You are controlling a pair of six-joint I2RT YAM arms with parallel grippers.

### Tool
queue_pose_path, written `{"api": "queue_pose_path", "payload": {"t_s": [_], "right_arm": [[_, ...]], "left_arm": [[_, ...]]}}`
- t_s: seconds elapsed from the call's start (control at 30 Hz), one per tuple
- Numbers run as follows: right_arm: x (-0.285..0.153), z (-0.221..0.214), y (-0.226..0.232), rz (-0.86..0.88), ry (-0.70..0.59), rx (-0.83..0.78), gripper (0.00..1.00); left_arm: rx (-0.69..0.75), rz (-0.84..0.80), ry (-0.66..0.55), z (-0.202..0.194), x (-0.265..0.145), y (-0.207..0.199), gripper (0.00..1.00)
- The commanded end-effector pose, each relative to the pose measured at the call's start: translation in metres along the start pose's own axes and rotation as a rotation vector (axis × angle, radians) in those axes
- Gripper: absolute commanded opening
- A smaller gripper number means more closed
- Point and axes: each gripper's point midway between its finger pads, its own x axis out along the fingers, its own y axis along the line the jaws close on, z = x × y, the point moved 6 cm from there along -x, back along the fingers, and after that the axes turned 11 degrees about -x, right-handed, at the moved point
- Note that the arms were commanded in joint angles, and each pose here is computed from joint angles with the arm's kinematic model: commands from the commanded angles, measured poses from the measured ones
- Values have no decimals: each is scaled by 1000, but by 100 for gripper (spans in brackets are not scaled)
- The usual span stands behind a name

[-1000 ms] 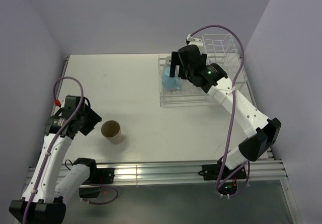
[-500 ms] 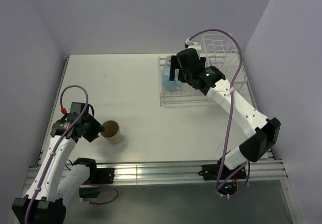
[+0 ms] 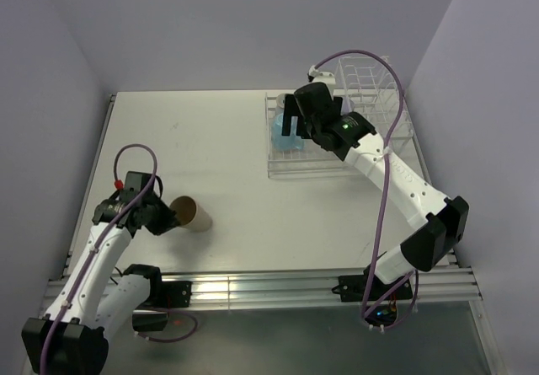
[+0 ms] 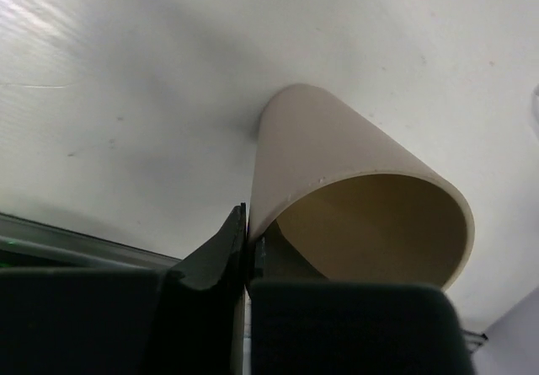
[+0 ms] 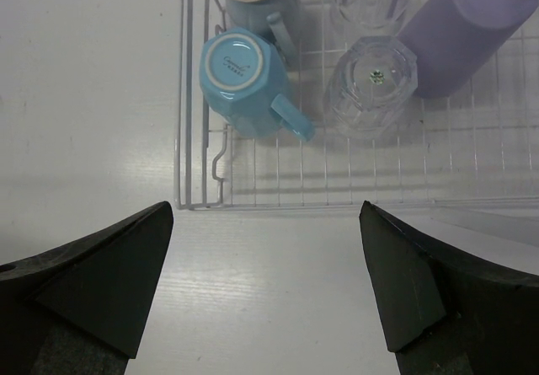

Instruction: Load the cups into the dish rack

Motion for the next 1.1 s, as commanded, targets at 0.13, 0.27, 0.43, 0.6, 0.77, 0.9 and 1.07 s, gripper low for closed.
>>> {"api": "queue_pose_path", "payload": {"t_s": [0.13, 0.27, 0.43, 0.6, 0.77, 0.9, 1.07], "right_arm": [[-36, 24, 3, 140, -129, 51, 100], [-75, 39, -1, 269, -237, 86, 100], [-118, 46, 11, 546, -382, 111, 100], [-144, 39, 17, 728, -447, 126, 100], [-155, 35, 24, 876, -483, 136, 100], [-159, 35, 30, 973, -496, 120, 100], [-163, 35, 39, 1107, -511, 120, 100]], "left_arm": [[153, -613, 135, 7, -66, -112, 0], [259, -899, 379, -4, -98, -157, 0], [339, -1225, 476, -7, -129, -195, 0], [418, -1392, 504, -13, -155, -215, 0], [502, -1462, 543, -21, -167, -228, 0], [548, -1521, 565, -24, -172, -233, 0], [546, -1551, 603, -27, -176, -236, 0]]}}
